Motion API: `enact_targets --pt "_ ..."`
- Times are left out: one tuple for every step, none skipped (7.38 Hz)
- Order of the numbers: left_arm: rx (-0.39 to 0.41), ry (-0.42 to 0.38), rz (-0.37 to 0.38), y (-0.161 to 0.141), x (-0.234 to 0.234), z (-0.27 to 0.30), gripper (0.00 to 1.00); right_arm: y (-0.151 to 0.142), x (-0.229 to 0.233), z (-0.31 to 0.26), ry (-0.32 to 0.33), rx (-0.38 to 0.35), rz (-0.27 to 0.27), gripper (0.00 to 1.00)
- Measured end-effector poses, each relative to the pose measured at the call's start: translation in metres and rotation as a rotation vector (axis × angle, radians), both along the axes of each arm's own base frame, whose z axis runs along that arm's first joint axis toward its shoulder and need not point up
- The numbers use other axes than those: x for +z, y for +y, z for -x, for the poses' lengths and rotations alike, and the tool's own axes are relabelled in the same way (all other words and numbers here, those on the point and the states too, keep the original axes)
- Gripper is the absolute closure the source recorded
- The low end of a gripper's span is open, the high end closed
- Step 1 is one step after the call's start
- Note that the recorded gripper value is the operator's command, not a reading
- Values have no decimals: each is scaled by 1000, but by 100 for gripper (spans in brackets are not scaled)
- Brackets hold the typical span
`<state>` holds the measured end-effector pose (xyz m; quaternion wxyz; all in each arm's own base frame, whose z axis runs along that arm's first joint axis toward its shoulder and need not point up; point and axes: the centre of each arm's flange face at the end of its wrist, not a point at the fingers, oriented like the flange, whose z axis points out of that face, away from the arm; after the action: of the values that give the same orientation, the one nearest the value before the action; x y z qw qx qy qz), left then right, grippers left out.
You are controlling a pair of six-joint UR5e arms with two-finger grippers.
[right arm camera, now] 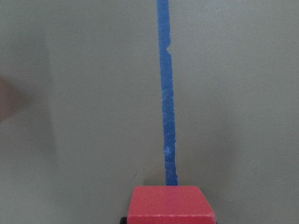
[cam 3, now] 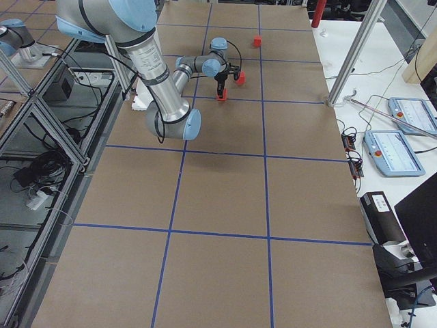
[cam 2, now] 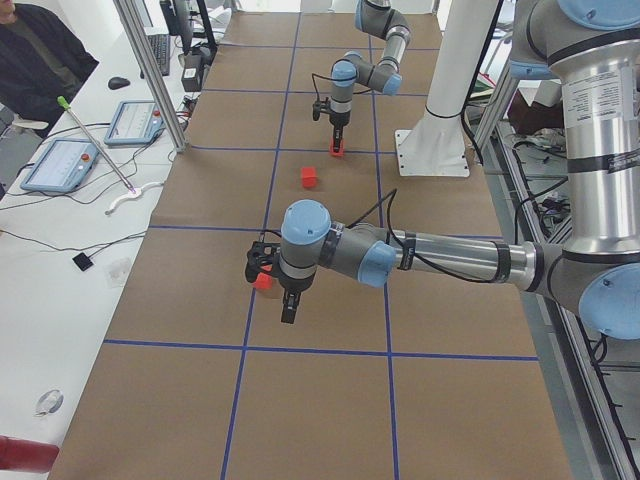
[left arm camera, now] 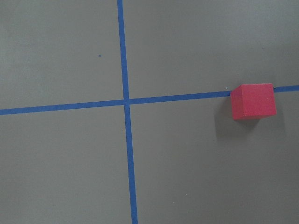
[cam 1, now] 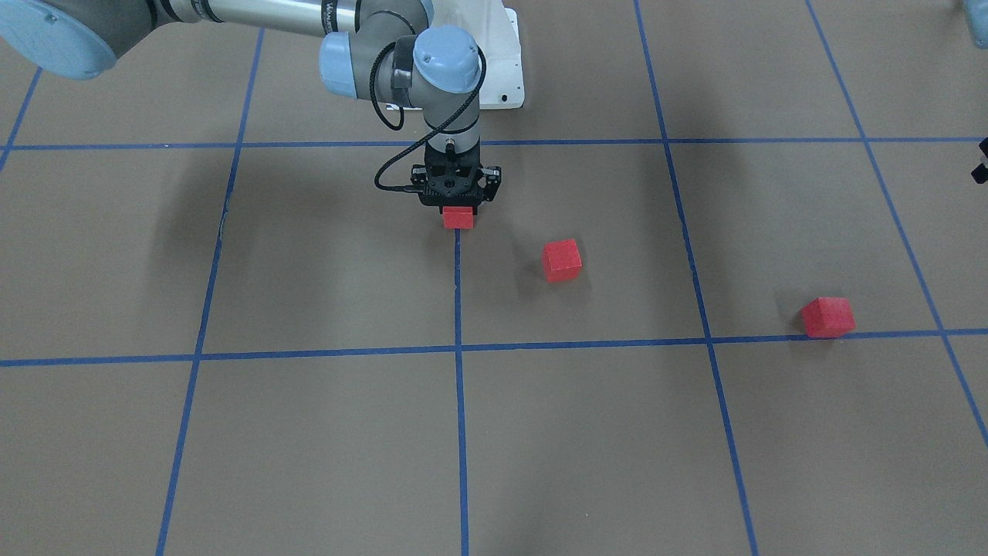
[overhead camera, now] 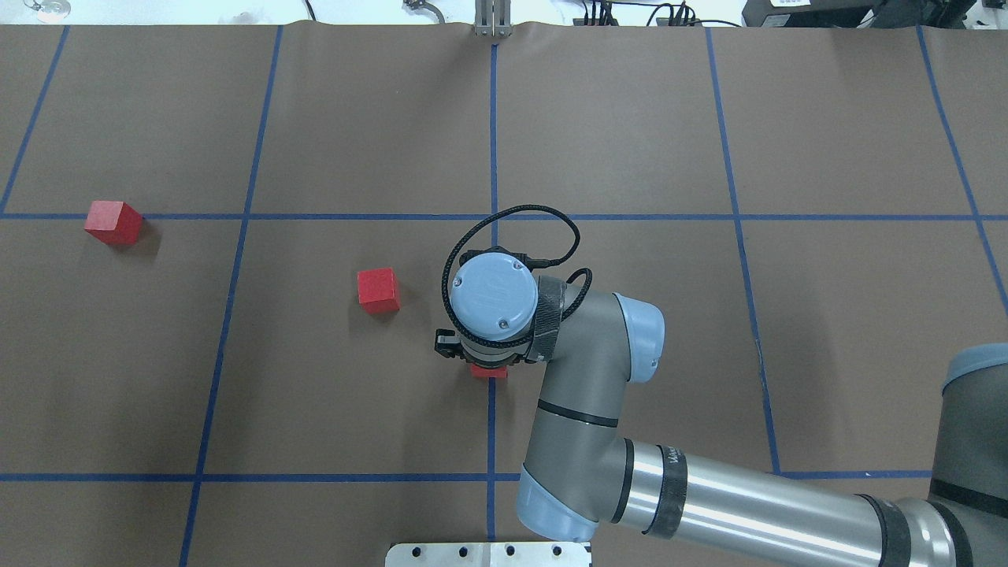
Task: Form red blocks into L shape at center
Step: 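Lower the cube beside the middle cube, nearer the robot, and release, then lift the right gripper away while the left gripper reaches toward the middle cube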
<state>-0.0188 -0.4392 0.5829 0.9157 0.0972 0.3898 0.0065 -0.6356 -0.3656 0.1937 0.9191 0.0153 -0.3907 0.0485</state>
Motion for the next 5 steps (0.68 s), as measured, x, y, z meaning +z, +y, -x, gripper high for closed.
enact_targets --pt "8 21 -15 -1 -1 -2 0 -4 -2 -9 -10 7 -1 0" --pt "8 45 -24 -2 -5 -8 0 -8 -2 -33 -32 19 -4 0" --pt "-6 66 -10 -9 -14 -19 0 -19 0 -70 -65 33 6 0" --pt "-9 82 6 -21 -28 -39 0 -41 2 -111 -98 43 30 0" --pt "5 86 12 -35 -43 -66 0 -65 6 -148 -121 45 45 0"
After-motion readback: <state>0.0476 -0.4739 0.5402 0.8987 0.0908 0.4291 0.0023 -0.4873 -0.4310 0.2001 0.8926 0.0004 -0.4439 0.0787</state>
